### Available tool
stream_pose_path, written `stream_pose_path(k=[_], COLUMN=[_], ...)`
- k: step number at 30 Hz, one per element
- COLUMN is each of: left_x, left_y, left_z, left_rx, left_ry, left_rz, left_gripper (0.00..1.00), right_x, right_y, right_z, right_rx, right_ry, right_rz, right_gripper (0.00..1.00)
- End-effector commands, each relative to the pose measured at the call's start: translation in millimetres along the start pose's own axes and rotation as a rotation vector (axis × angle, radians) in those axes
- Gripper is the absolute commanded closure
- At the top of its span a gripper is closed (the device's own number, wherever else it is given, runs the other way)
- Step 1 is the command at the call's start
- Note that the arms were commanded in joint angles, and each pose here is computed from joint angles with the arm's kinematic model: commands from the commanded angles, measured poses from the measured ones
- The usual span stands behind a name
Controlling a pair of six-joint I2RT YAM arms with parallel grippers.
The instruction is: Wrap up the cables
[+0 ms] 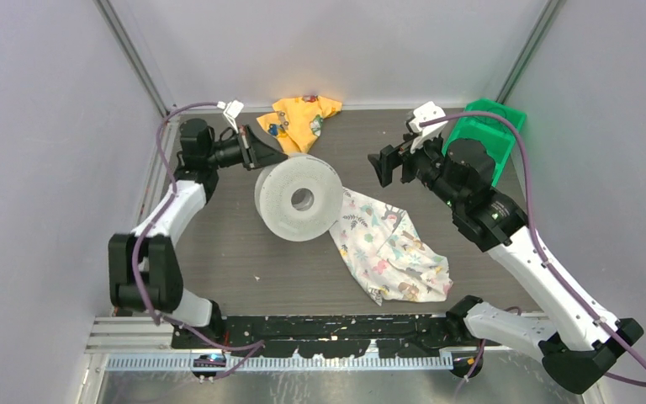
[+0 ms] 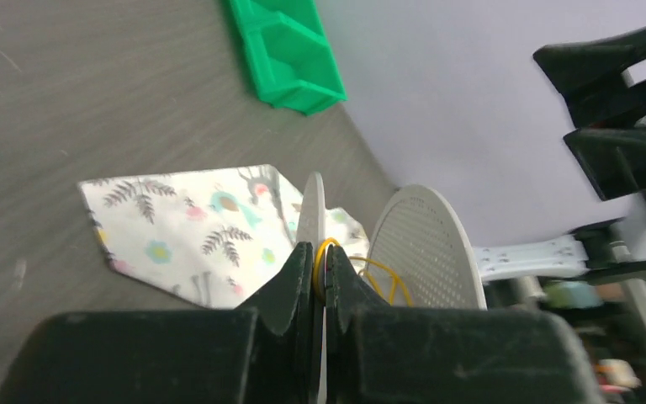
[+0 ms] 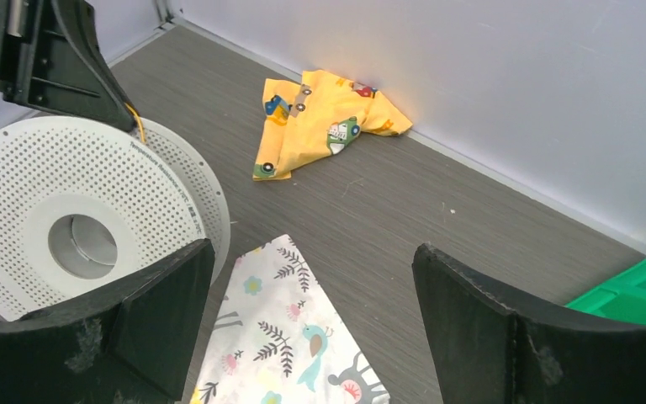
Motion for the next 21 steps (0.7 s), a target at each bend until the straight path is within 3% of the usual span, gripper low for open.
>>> stream_pose_path(k=[1, 2, 5, 21], left_x=[-5, -6, -11, -7], left_y=[8, 10, 2, -63], left_z=[10, 13, 32, 119], left_rx=[0.236, 0.199, 0.333, 0.53], left_ry=[-0.242, -0.292, -0.347, -0.171], left_rz=[0.007, -0.024, -0.015, -0.1], left_gripper=[1.0, 1.0, 1.0, 0.99], right_x=[-1, -2, -2, -3], right_y=[7, 7, 5, 0], right_z=[-4, -5, -8, -16], right_rx=[-0.044, -0.045, -0.046, -0.048], right_ry=[-0.005, -0.007, -0.012, -0.013], right_rz=[-0.059, -0.058, -0.054, -0.032], right_gripper=[0.08, 0.08, 0.08, 0.07])
Point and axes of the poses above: each gripper's point midway between its finger pads, its own x axis back along the fingers, its own z axis along the line the jaws close on, y = z × x, the point moved 10 cm from there along x, back along the fingers, and after that the axes turned 9 degrees about -x, right-handed, at the moved point
